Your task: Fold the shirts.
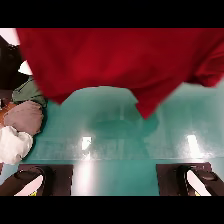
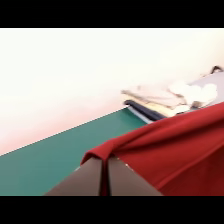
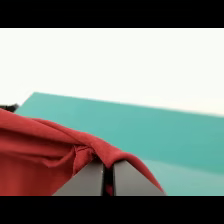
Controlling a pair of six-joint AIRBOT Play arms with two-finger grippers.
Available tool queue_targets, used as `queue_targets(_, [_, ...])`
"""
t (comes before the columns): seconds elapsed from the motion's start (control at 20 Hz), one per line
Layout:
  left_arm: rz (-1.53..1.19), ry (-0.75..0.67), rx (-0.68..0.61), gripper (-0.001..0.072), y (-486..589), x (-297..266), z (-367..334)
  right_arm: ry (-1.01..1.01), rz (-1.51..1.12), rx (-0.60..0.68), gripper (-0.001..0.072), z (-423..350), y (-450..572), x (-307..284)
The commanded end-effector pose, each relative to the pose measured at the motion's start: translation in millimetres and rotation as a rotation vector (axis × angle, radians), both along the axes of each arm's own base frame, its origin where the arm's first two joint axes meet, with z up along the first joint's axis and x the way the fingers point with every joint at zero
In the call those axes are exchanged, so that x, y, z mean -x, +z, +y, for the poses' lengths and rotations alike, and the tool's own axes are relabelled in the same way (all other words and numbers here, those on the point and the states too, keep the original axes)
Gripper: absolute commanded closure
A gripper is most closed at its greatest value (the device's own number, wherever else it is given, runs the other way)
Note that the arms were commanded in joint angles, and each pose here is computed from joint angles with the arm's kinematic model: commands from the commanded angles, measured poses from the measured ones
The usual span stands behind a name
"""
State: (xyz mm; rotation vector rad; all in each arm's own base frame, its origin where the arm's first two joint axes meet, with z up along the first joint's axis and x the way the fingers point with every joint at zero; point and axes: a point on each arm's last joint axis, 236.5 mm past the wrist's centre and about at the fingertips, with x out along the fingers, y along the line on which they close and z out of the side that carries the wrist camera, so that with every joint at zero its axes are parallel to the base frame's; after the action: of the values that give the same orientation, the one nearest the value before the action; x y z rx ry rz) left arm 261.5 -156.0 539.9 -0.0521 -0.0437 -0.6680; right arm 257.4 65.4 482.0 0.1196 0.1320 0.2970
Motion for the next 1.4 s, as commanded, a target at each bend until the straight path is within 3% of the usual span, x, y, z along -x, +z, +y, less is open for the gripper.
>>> queue_targets(0.0, [0.019,-0.069,0.002,0.0682,-5,8,-13,-0.003,0.035,0.034,0.0699,0,5,8])
queue_targets(0.25, [0.377,0.178,-0.137,0.0683,-145,-100,27,0.071,0.506,-0.008,0.0699,-2,-123,-88])
queue_targets(0.45, [0.698,0.218,-0.242,0.0682,-292,-168,32,0.066,0.830,-0.085,0.0698,-11,-257,-157])
queue_targets(0.55, [0.782,0.225,-0.245,0.0682,-347,-205,28,0.026,0.856,-0.131,0.0698,-18,-299,-192])
queue_targets(0.7, [0.839,0.270,-0.143,0.0681,-400,-258,22,-0.030,0.830,-0.178,0.0696,-28,-334,-235])
queue_targets(0.75, [0.845,0.281,-0.129,0.0547,-412,-268,22,-0.036,0.830,-0.182,0.0684,-30,-341,-243])
queue_targets(0.8, [0.859,0.290,-0.123,0.0193,-423,-274,23,-0.034,0.838,-0.183,0.0459,-30,-345,-248])
queue_targets(0.85, [0.875,0.298,-0.123,0.0087,-430,-275,24,-0.031,0.850,-0.180,0.0189,-32,-346,-250])
queue_targets(0.9, [0.886,0.305,-0.129,0.0086,-432,-274,29,-0.029,0.859,-0.176,0.0165,-36,-343,-250])
queue_targets(0.95, [0.899,0.314,-0.129,0.0086,-433,-273,37,-0.020,0.860,-0.168,0.0166,-36,-337,-249])
queue_targets(1.0, [0.929,0.325,-0.124,0.0087,-436,-269,49,-0.017,0.862,-0.163,0.0228,-39,-329,-245])
queue_targets(1.05, [0.978,0.327,-0.116,0.0087,-441,-262,59,0.000,0.869,-0.144,0.0352,-38,-322,-237])
queue_targets(1.35, [1.164,0.144,-0.117,0.0087,-487,-219,49,0.077,0.932,-0.053,0.0368,-31,-308,-168])
